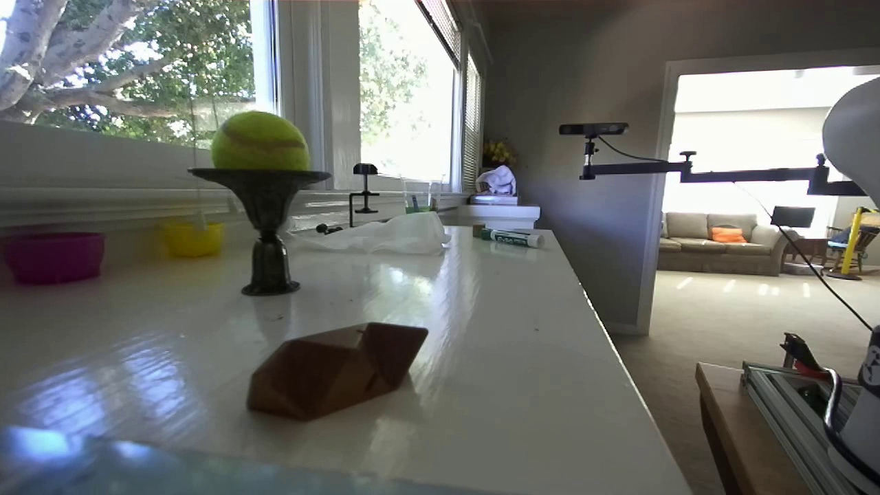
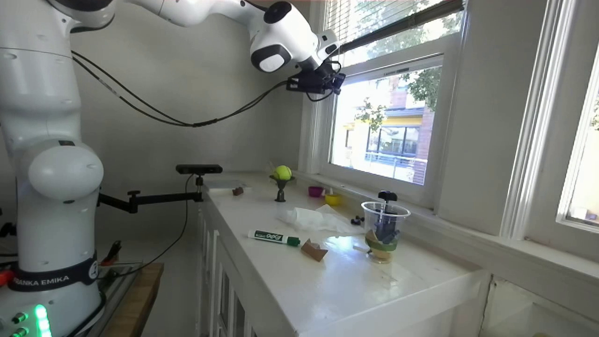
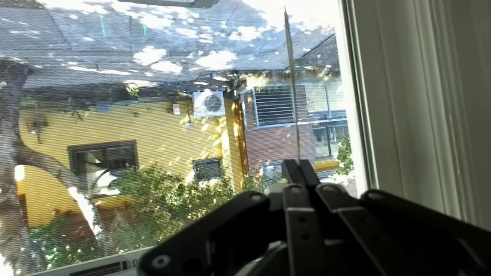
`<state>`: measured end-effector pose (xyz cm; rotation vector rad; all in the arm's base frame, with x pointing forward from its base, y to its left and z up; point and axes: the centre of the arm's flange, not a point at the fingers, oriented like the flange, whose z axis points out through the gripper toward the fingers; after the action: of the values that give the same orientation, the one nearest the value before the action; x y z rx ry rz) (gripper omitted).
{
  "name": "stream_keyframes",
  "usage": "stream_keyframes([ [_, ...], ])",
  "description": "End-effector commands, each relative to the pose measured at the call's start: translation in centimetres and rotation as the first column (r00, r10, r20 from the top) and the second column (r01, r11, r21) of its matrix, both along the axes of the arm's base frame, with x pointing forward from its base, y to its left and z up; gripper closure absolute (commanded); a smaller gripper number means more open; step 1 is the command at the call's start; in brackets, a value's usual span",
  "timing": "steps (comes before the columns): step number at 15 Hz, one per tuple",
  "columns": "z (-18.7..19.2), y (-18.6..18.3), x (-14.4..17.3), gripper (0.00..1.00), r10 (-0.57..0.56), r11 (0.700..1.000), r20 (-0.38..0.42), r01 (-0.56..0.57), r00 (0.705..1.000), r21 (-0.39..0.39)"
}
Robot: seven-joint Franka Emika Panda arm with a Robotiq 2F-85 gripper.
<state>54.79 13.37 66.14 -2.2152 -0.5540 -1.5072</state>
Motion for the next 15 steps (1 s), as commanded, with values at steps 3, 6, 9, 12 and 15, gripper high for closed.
stream_keyframes([
  [3, 0.1, -2.1, -2.5, 1.0, -0.125, 0.992, -0.078, 0.127, 0.989, 0.022],
  [6, -0.3, -2.5, -2.8, 1.0, -0.168, 0.983, -0.131, 0.176, 0.977, 0.049],
  [9, 1.0, -1.8, -2.6, 1.0, -0.147, 0.985, -0.111, 0.156, 0.983, 0.074],
  [12, 4.1, -0.4, -2.4, 1.0, -0.096, 0.995, -0.032, 0.097, 0.995, 0.031],
  [15, 8.0, 1.1, -2.6, 1.0, -0.037, 0.999, 0.061, 0.04, 0.997, -0.035],
])
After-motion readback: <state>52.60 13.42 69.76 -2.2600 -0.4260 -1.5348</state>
